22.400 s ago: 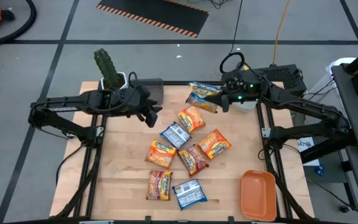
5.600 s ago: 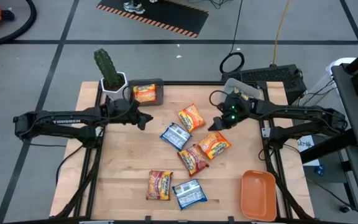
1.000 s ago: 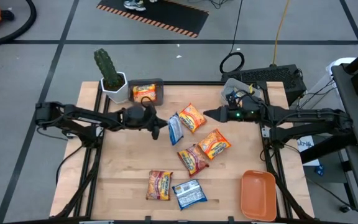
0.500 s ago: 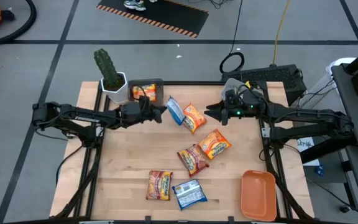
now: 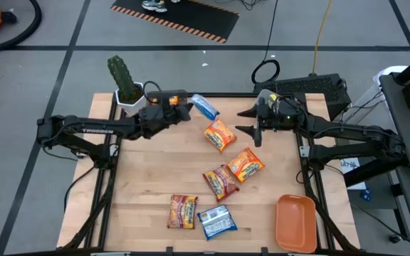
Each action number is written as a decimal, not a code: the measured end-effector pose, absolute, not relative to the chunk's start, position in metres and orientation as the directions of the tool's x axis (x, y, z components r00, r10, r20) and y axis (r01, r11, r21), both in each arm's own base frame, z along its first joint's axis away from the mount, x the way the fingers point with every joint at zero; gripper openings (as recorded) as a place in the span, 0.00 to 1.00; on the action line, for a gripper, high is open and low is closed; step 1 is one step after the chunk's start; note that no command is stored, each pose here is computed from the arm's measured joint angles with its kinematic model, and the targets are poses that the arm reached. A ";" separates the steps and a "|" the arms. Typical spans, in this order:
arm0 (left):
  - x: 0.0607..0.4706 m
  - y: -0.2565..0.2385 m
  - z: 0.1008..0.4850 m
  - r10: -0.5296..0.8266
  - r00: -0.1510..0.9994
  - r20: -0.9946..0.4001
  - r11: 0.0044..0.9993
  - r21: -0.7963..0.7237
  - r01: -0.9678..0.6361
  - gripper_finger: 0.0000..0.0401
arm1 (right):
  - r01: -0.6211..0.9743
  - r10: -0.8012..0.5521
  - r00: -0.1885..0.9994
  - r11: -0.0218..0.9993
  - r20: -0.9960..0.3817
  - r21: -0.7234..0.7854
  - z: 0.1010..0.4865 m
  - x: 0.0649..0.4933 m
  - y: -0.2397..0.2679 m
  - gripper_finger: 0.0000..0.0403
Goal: Sort Maruchan noodles
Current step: Put the top blue noodle pack into the gray bin
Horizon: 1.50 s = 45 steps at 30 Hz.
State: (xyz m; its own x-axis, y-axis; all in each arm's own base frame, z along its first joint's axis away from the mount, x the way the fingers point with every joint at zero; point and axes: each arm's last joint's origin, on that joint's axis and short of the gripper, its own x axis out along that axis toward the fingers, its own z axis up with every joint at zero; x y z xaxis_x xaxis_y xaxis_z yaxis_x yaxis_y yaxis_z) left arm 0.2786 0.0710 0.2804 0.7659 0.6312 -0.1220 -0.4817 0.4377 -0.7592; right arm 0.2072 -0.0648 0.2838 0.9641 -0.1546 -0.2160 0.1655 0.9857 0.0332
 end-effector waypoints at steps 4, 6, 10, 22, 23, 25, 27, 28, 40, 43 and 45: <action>0.279 0.073 0.288 0.673 0.733 -0.101 0.398 -0.786 -0.474 0.04 | 0.192 -0.207 0.953 0.977 -0.221 -0.090 0.284 0.207 -0.065 0.62; 0.280 0.073 0.293 0.684 0.724 -0.088 0.390 -0.795 -0.465 0.04 | 0.202 -0.237 0.945 0.965 -0.226 -0.165 0.283 0.207 -0.065 0.62; 0.282 0.074 0.303 0.690 0.721 -0.062 0.367 -0.828 -0.423 0.04 | 0.217 -0.308 0.922 0.914 -0.237 -0.343 0.281 0.209 -0.068 0.62; 0.284 0.076 0.315 0.739 0.673 -0.028 0.282 -0.895 -0.347 0.04 | 0.297 -0.407 0.906 0.808 -0.116 -0.509 0.289 0.215 -0.073 0.63; 0.284 0.076 0.315 0.740 0.672 -0.028 0.270 -0.903 -0.335 0.04 | 0.294 -0.407 0.906 0.805 -0.118 -0.516 0.288 0.217 -0.073 0.63; 0.286 0.077 0.313 0.745 0.666 -0.028 0.248 -0.915 -0.317 0.04 | 0.290 -0.407 0.907 0.790 -0.110 -0.540 0.285 0.222 -0.076 0.63; 0.289 0.077 0.309 0.757 0.653 -0.036 0.223 -0.924 -0.311 0.04 | 0.282 -0.412 0.903 0.786 -0.126 -0.550 0.280 0.226 -0.079 0.63; 0.290 0.077 0.307 0.766 0.642 -0.038 0.215 -0.926 -0.311 0.04 | 0.288 -0.416 0.901 0.787 -0.124 -0.546 0.279 0.228 -0.081 0.63; 0.311 0.082 0.291 0.768 0.640 0.011 0.187 -0.960 -0.208 0.04 | 0.369 -0.448 0.893 0.776 -0.036 -0.512 0.293 0.233 -0.098 0.71; 0.314 0.082 0.290 0.757 0.653 0.018 0.173 -0.970 -0.173 0.04 | 0.334 -0.417 0.907 0.793 -0.054 -0.510 0.288 0.243 -0.101 0.73; 0.314 0.082 0.292 0.754 0.656 0.036 0.176 -0.973 -0.150 0.04 | 0.294 -0.370 0.927 0.818 -0.062 -0.494 0.286 0.250 -0.100 0.74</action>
State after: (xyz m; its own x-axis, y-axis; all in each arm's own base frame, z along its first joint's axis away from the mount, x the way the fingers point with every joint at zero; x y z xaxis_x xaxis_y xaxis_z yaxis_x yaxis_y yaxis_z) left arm 0.3136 0.0816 0.2919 0.6555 0.7543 0.0356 -0.1498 0.1761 -0.9729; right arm 0.2500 -0.0996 0.2861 0.9269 -0.3701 -0.0621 0.2936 0.8182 -0.4943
